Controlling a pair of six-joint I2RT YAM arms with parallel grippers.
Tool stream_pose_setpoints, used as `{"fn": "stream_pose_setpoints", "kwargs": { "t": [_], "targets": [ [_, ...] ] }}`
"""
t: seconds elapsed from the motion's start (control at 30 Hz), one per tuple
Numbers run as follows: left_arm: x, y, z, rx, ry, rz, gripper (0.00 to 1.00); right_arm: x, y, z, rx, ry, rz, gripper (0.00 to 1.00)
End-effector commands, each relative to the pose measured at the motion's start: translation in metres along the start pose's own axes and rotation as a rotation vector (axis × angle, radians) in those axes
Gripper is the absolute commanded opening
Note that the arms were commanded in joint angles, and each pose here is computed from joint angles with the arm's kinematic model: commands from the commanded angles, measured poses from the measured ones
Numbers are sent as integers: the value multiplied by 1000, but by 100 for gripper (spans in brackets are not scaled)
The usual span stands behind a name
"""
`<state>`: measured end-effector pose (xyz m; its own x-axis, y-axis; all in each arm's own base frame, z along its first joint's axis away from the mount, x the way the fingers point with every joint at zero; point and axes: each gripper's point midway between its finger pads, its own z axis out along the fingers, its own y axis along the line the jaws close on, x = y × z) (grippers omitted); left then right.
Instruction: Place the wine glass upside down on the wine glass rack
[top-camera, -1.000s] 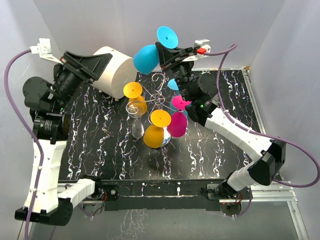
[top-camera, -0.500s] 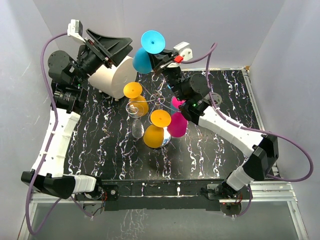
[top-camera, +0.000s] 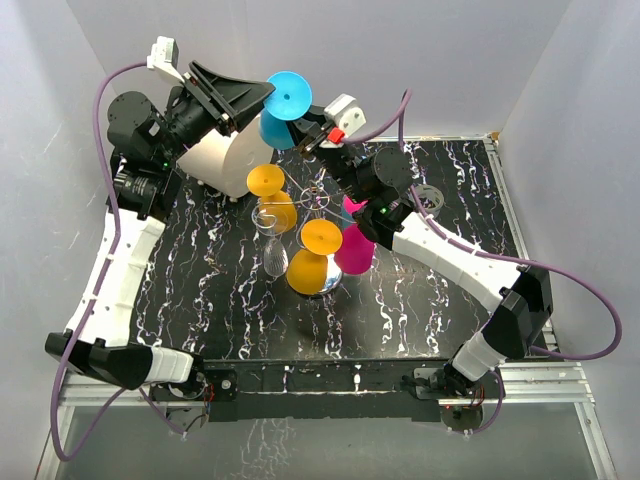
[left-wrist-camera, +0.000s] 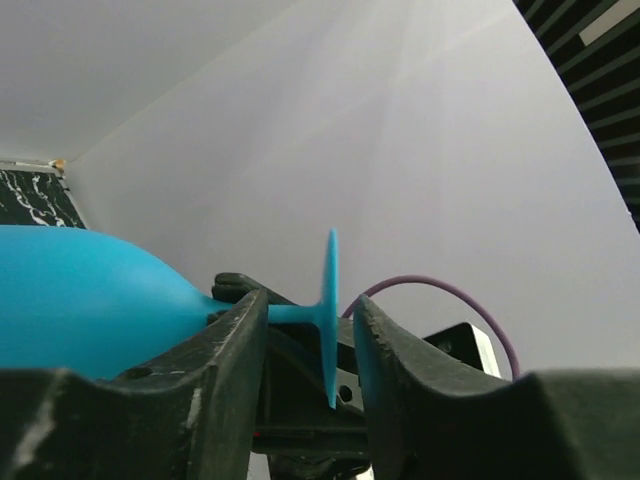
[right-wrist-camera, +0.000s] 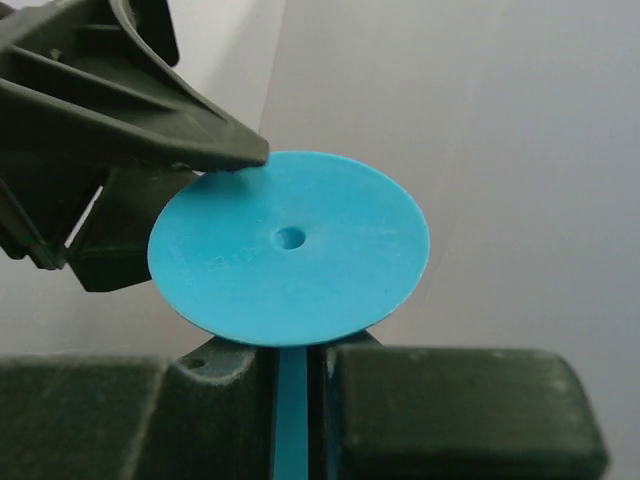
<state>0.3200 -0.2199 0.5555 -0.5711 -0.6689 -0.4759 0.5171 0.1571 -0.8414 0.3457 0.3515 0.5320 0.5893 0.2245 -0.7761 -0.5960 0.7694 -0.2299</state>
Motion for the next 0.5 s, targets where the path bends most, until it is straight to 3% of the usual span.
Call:
{"fn": "stream_pose_setpoints", "kwargs": {
  "t": [0.0, 0.27, 0.4, 0.47],
  "targets": [
    [0, -14, -2, 11, 19, 56, 34, -40, -2, 9, -15, -123, -27, 0],
    [-1, -13, -5, 10, 3, 83, 2, -37, 2, 6, -29, -118, -5, 0],
    [-8, -21, -9, 5, -30, 138, 0, -43, 0, 3, -15, -134, 34, 0],
    [-13, -24, -12, -4, -60, 173, 0, -46, -2, 1, -7, -137, 59, 14]
  ]
}}
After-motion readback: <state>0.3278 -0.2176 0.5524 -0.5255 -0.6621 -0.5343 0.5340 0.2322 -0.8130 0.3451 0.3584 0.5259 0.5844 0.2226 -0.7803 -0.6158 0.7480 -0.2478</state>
